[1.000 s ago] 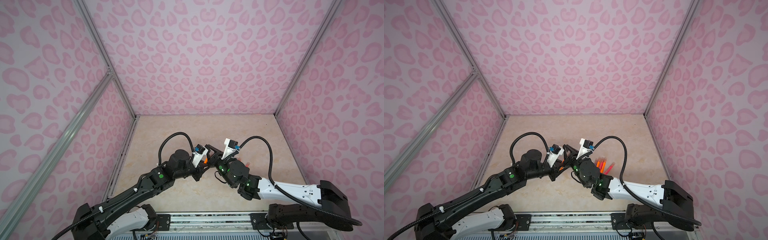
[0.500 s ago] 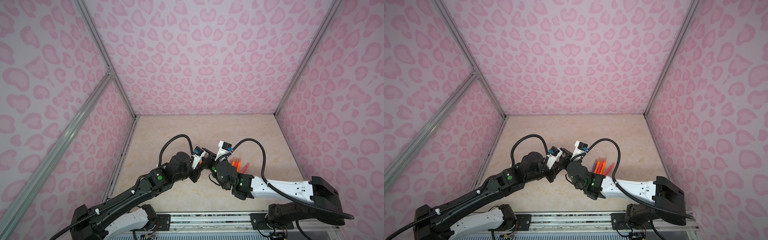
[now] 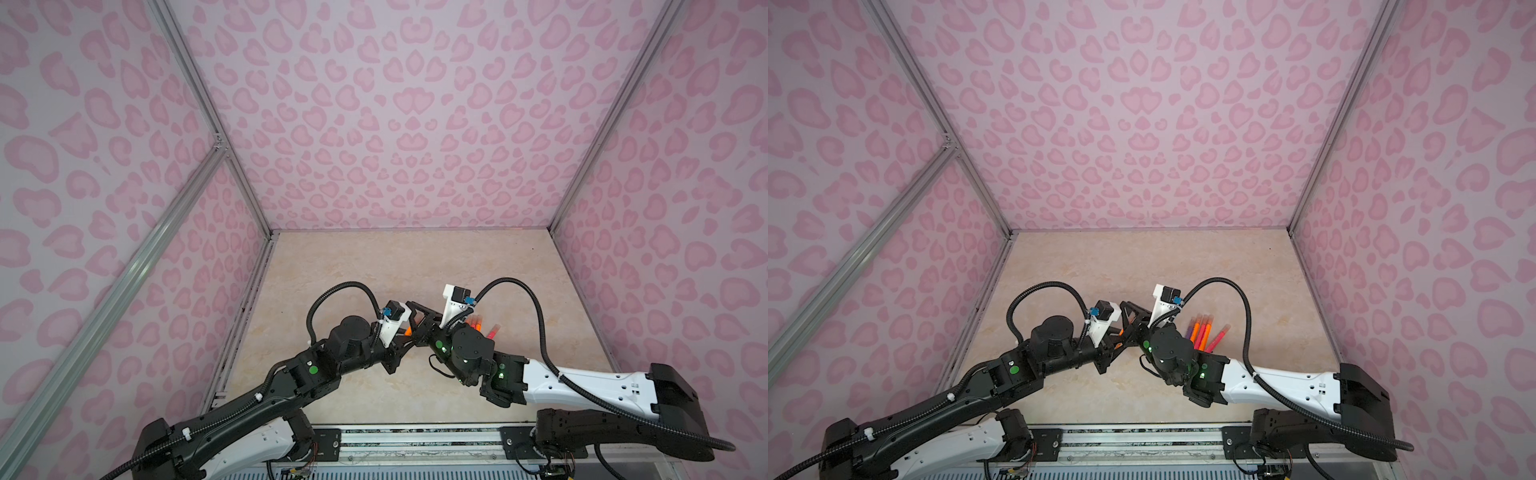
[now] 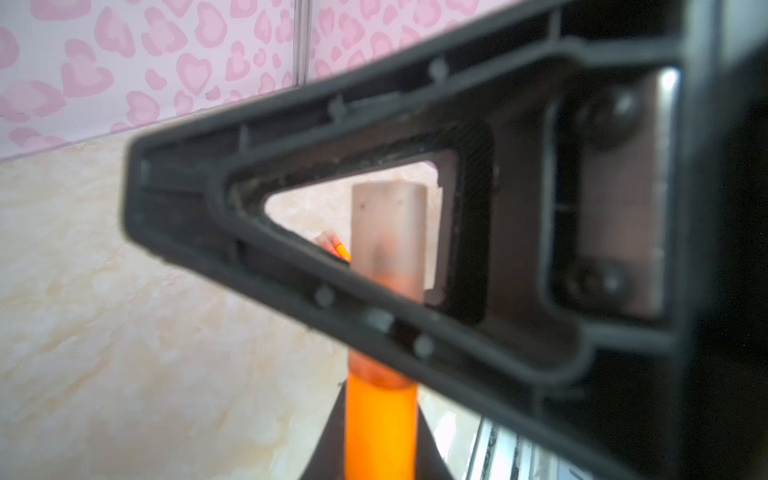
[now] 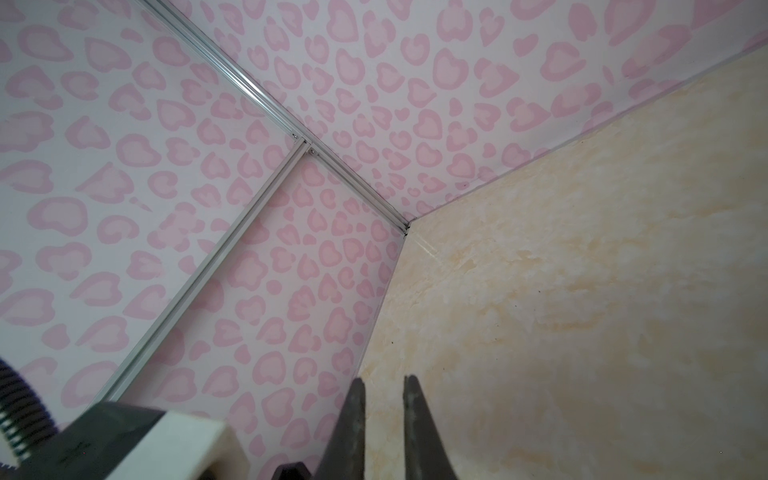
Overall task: Insert the pens into the pen caps
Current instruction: 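Press the pink cap down onto the orange marker with the right gripper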
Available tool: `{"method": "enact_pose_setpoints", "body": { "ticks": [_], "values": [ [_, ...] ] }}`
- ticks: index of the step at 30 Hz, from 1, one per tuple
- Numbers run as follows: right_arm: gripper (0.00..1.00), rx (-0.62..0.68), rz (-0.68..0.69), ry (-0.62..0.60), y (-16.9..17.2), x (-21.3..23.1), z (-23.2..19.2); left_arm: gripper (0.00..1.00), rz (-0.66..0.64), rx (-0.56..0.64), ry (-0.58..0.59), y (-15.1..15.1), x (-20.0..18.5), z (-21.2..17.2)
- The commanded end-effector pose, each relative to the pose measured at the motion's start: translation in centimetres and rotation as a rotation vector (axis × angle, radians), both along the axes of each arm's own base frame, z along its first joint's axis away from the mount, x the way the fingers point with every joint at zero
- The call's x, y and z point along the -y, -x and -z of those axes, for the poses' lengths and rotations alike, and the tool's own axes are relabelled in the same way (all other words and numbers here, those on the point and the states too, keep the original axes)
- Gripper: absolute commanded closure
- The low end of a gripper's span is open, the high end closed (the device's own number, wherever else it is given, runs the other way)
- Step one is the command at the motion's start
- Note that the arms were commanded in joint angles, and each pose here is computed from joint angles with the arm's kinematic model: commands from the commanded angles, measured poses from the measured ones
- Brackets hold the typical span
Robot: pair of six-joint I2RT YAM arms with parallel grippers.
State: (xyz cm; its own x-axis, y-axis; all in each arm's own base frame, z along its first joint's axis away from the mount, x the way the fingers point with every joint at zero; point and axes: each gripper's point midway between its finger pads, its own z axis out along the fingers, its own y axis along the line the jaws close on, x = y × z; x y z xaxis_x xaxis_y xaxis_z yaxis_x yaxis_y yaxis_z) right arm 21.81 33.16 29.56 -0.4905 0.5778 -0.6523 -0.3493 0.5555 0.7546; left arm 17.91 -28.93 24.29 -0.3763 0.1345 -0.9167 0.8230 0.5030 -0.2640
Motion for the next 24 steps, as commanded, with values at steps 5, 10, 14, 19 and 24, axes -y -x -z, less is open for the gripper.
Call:
{"method": "enact_pose_setpoints", "body": {
  "ticks": [5, 10, 14, 19, 24],
  "values": [
    [0.87, -0.003, -0.065, 0.142, 1.0, -0.2, 2.2, 0.96, -0.121, 0.062, 0.205, -1.7, -0.3, -5.1],
    [0.78, 0.006, -0.123, 0.162, 1.5, -1.6, 2.0, 0.96, -0.119, 0.051, 0.210, -1.6, 0.0, -4.9],
    [0.71, 0.002, -0.148, 0.171, 1.7, -2.3, 2.2, 0.96, -0.143, 0.049, 0.200, -2.1, 0.0, -4.5],
    [0.82, 0.012, -0.134, 0.185, 1.5, -2.3, 1.9, 0.96, -0.121, 0.048, 0.201, -1.9, 0.3, -4.6],
    [0.87, 0.021, -0.095, 0.196, 0.8, -1.9, 1.8, 0.96, -0.091, 0.049, 0.207, -1.3, 0.5, -4.8]
  ]
}}
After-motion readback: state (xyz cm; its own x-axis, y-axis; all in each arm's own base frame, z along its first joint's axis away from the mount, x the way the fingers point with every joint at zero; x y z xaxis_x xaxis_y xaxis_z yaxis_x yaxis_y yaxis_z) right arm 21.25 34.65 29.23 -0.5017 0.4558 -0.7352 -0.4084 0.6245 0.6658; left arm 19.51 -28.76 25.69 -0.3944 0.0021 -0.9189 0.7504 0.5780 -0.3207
